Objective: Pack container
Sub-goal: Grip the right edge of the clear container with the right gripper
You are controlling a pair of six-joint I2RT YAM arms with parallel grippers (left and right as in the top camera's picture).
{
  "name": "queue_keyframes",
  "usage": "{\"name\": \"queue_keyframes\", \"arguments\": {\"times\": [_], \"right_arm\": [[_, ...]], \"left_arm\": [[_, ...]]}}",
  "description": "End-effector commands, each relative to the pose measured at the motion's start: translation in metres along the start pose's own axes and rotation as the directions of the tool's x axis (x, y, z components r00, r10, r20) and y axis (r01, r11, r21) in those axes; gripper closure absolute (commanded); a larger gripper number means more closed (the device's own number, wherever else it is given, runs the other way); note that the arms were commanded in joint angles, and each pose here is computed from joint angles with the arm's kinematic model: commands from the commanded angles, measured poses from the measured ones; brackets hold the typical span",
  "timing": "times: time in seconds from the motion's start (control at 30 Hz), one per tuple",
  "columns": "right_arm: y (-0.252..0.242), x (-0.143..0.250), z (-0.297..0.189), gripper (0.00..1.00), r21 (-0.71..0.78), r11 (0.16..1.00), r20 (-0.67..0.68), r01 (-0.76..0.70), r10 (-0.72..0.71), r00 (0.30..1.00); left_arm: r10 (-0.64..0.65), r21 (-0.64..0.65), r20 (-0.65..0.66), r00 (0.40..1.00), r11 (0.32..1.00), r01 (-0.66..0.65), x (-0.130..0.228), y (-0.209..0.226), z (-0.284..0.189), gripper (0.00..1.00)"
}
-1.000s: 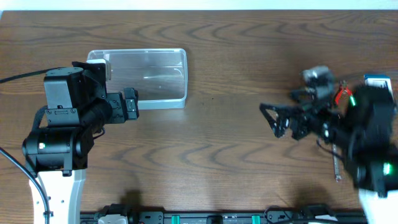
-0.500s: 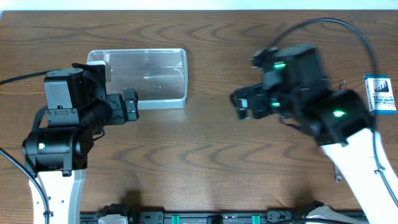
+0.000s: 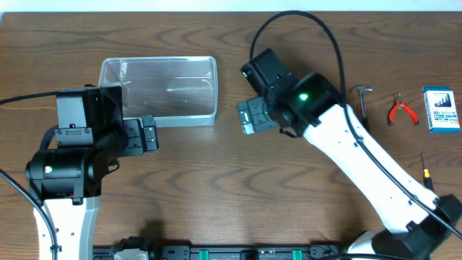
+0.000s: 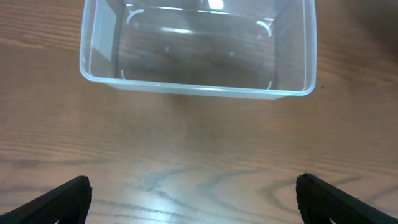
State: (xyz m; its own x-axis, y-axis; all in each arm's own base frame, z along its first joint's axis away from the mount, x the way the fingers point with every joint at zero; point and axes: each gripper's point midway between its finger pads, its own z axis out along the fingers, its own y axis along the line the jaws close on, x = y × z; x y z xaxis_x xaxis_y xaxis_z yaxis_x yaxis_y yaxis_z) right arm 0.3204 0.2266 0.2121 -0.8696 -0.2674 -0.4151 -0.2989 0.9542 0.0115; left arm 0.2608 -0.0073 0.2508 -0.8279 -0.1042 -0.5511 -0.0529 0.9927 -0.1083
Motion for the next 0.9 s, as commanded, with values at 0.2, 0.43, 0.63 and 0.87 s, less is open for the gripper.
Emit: {"name": "queue_keyframes", "arguments": {"times": [0.2,0.43,0.63,0.87], "right_arm": [[0.049,-0.093,-0.009,0.01,-0.125,0.987,0.192,0.101,-0.076,0.978],[0.067,-0.132,0.036,0.01,-0.131,0.990,0.172,0.052,-0.029,0.985],[0.070,-0.120,0.087,0.01,-0.105,0.994,0.063,-0.028,0.035,0.997],[0.070,-0.096,0.141,0.01,-0.064,0.996,-0.053,-0.058,0.055,0.997]], "left_arm": [[0.000,-0.024,0.023,1.000,1.000,0.000,-0.005,0.004,-0.006,0.02],[-0.002,-0.025,-0.004,1.000,1.000,0.002,0.001,0.005,-0.006,0.02],[-0.005,-0.029,-0.041,0.999,1.000,0.004,0.010,0.006,-0.006,0.02],[-0.006,-0.029,-0.049,0.999,1.000,0.005,0.012,0.006,-0.006,0.02]]}}
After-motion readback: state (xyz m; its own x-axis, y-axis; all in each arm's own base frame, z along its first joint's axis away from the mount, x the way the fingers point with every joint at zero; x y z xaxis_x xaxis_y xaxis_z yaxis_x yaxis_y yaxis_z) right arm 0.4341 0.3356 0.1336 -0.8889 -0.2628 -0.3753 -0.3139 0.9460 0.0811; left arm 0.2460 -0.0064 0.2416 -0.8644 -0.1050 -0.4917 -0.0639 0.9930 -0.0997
